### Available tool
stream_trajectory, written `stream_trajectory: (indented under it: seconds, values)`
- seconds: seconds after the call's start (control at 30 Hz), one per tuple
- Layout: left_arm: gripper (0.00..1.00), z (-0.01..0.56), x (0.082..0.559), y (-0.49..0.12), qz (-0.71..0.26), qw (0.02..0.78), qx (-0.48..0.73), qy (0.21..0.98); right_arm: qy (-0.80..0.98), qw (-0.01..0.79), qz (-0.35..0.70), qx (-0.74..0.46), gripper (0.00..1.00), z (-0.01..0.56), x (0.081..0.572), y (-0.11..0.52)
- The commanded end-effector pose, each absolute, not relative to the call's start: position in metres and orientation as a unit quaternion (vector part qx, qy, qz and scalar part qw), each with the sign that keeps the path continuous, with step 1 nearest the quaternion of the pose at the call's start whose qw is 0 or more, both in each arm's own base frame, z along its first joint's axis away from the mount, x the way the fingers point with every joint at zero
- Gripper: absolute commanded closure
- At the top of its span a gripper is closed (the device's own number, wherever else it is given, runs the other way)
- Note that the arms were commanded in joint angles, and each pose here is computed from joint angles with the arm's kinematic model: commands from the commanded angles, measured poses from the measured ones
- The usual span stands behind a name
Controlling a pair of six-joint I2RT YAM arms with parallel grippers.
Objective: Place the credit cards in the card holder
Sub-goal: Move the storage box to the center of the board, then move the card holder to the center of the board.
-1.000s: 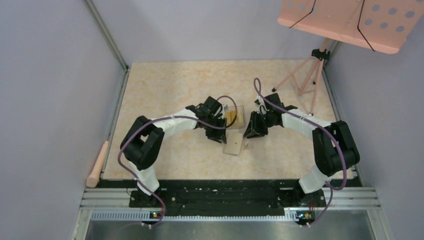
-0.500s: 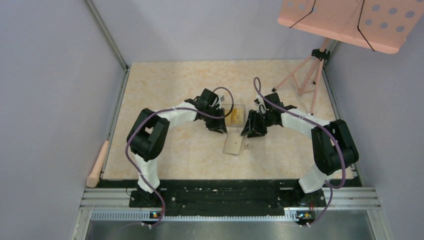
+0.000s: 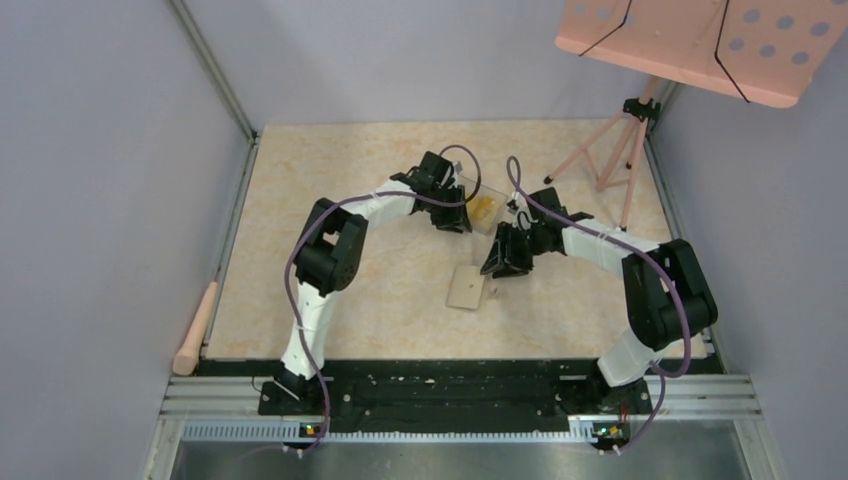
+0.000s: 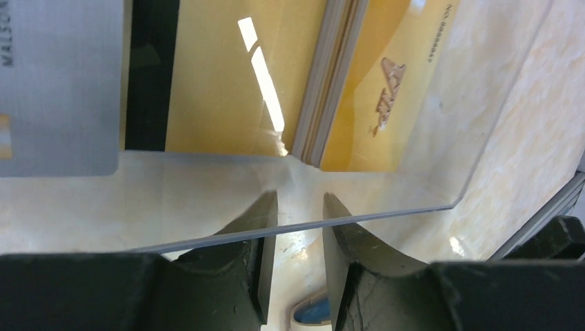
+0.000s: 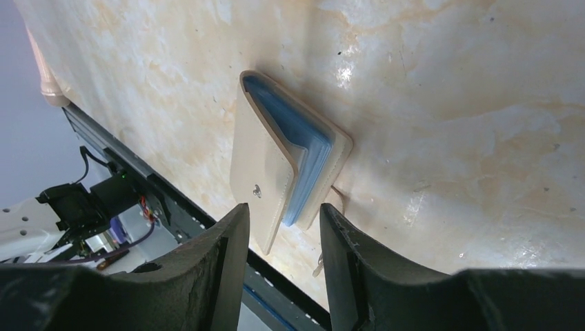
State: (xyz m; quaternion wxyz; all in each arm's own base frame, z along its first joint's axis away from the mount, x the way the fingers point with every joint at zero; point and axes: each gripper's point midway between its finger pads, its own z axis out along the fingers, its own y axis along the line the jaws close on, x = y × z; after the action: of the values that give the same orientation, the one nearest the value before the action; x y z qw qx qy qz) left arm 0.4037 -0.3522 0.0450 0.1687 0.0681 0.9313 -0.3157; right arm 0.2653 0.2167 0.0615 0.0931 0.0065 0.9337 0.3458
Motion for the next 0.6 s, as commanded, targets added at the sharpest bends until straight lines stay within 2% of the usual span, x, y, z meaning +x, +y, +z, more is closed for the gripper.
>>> stream_trajectory:
  seconds: [0.0, 0.33, 0.43, 0.57]
  values:
    - [0.64, 0.056, 0.405, -0.352, -0.324, 0.169, 0.064, 0.929, 0.925, 0.098, 0.366, 0.004, 0.60, 0.065, 0.271, 0.221]
    - [0.59, 0.087, 0.337, -0.307, -0.323, 0.179, 0.059, 0.927, 0.913, 0.056, 0.405, 0.001, 0.96, 0.053, 0.256, 0.236]
    - [0.59, 0.090, 0.316, -0.294, -0.319, 0.177, 0.056, 0.929, 0.911, 0.049, 0.410, -0.013, 1.00, 0.053, 0.249, 0.245]
    - [0.59, 0.086, 0.290, -0.278, -0.311, 0.167, 0.052, 0.934, 0.909, 0.036, 0.414, -0.035, 1.00, 0.050, 0.242, 0.260]
